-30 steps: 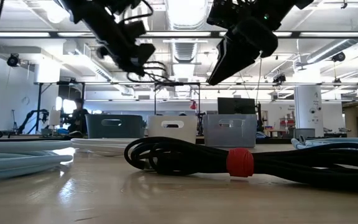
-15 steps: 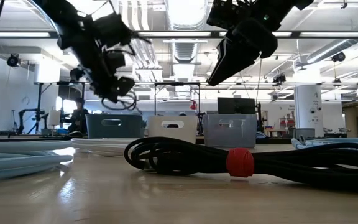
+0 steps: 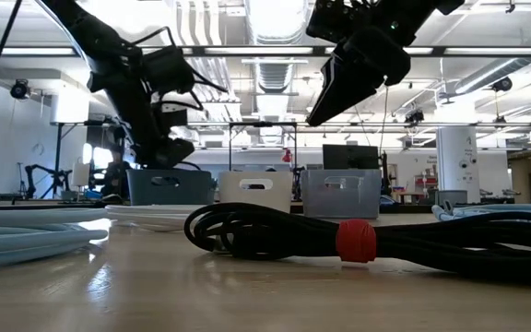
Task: Pick & Place USB Port
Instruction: Put the top black USB cable into the blue bin, then put the black USB cable into the blue bin
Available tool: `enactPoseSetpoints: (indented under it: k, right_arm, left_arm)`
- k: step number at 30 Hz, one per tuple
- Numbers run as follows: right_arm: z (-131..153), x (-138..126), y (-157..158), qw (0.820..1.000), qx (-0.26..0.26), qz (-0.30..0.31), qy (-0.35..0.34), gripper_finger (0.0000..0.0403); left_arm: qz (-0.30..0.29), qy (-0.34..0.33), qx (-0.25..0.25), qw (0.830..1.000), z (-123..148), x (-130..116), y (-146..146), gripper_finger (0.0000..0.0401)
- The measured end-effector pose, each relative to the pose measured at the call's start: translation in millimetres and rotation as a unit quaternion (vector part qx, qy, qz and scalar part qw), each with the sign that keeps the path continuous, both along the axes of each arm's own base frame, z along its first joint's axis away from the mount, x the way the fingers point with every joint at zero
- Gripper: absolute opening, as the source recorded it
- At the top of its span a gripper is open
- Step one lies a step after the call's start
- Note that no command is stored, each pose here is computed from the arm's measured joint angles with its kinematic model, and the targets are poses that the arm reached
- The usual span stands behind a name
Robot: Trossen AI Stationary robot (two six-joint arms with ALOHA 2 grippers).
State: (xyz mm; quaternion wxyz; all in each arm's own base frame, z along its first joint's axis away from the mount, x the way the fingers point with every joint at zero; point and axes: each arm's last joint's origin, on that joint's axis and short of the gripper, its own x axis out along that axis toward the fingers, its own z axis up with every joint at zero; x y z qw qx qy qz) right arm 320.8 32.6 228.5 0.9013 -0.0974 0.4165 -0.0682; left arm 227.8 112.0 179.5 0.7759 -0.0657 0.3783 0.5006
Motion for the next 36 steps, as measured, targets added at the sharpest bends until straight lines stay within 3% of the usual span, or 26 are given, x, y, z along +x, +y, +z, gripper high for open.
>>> enactPoseSetpoints:
  k: [11, 21, 30, 36]
  right_arm:
    - [1.1, 1.3, 0.2, 1.000, 0.009, -0.008, -0.011, 0.0123]
    - [1.0, 1.4, 0.4, 1.000, 0.014, -0.009, -0.012, 0.0125]
    - [0.5, 1.6, 4.9, 0.995, 0.102, 0.009, -0.010, 0.0113]
    - [-5.0, 2.4, 9.3, 0.985, 0.169, -0.033, -0.005, 0.0109]
  left_arm:
    - [-0.008, 0.001, 0.007, 1.000, -4.7, 5.4, 3.0, 0.0035]
    - [-0.012, -0.003, 0.001, 1.000, -4.6, 5.8, 3.1, 0.0114]
    - [-0.011, -0.015, 0.019, 1.000, 7.8, 8.6, 4.1, 0.0147]
    - [-0.045, -0.020, 0.050, 0.998, 32.9, 15.8, 4.3, 0.0145]
